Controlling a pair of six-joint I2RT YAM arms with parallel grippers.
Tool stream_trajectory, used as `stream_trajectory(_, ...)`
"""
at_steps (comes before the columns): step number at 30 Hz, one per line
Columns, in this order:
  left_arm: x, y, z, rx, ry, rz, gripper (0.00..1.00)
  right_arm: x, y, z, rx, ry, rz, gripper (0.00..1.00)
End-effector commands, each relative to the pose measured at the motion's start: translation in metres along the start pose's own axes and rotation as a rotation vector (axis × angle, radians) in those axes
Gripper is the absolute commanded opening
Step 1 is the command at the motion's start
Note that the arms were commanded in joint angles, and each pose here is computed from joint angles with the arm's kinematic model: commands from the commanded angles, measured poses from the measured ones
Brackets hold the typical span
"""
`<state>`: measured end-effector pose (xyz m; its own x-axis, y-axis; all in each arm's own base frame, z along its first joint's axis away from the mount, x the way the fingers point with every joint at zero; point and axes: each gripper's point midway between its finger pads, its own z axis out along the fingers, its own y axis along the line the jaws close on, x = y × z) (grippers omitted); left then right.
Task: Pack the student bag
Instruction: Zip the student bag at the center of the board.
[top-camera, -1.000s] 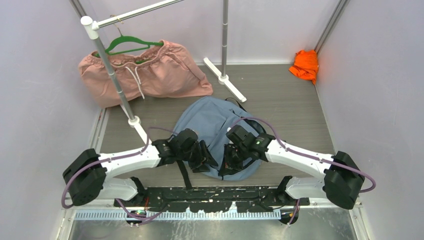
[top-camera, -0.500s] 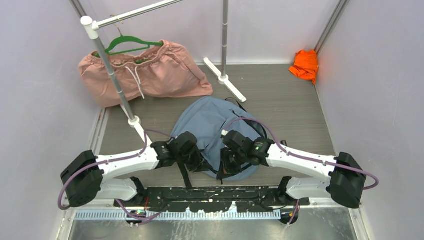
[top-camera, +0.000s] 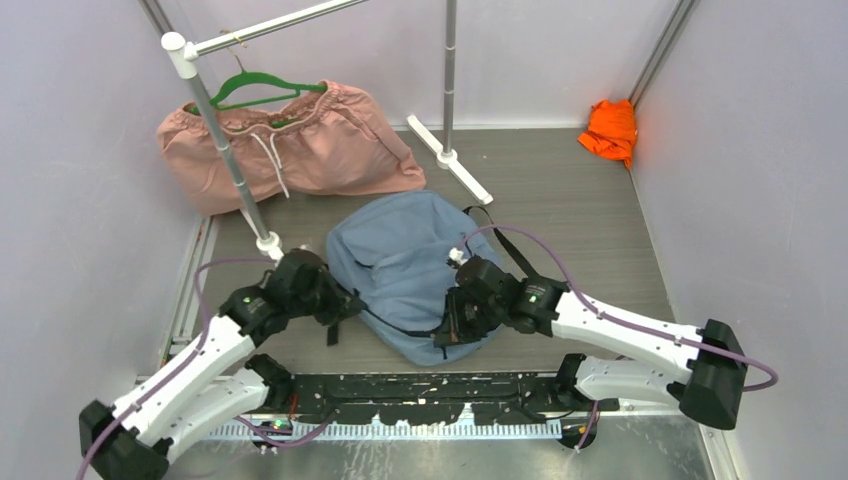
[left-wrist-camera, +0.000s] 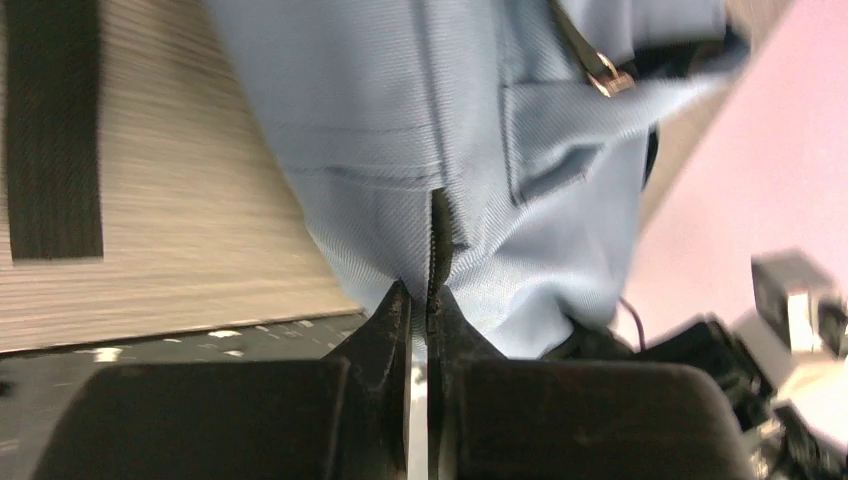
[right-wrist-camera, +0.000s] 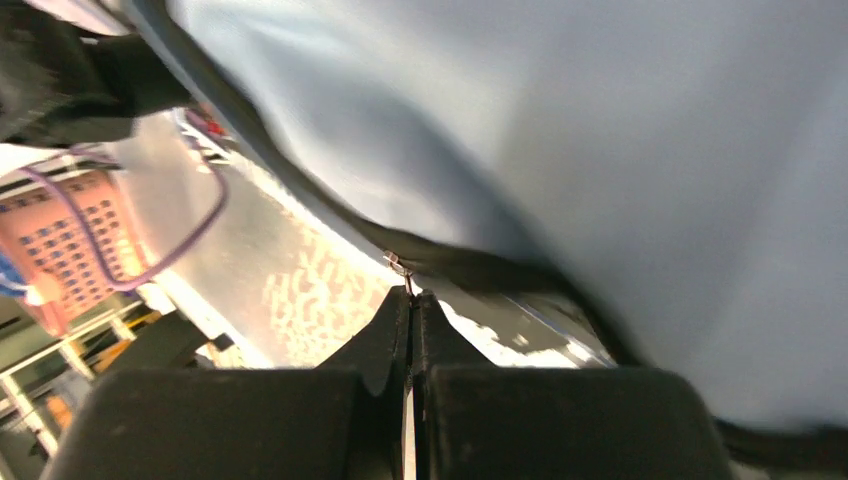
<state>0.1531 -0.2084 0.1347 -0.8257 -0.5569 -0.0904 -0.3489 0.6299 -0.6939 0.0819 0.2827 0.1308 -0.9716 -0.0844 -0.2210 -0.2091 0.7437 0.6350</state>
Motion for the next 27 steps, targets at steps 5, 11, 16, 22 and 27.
stream_trajectory(5, -0.064, 0.087, -0.037, -0.364, -0.237, 0.055, 0.00, 0.025, -0.082, -0.045, 0.383, 0.008, -0.004, 0.01)
stream_trajectory(11, -0.071, 0.072, -0.033, -0.343, -0.193, 0.185, 0.15, 0.019, -0.095, -0.052, 0.429, -0.074, 0.045, 0.01)
stream_trajectory(16, -0.054, 0.010, -0.049, -0.154, -0.143, 0.415, 0.40, 0.009, -0.060, -0.041, 0.282, -0.078, 0.030, 0.01)
stream_trajectory(22, 0.034, -0.052, -0.058, 0.159, 0.095, 0.874, 0.58, 0.002, -0.041, -0.033, 0.230, -0.056, 0.000, 0.01)
stream_trajectory(27, 0.074, -0.052, -0.030, 0.076, 0.137, 1.170, 0.63, 0.001, -0.036, -0.034, 0.205, -0.059, 0.006, 0.01)
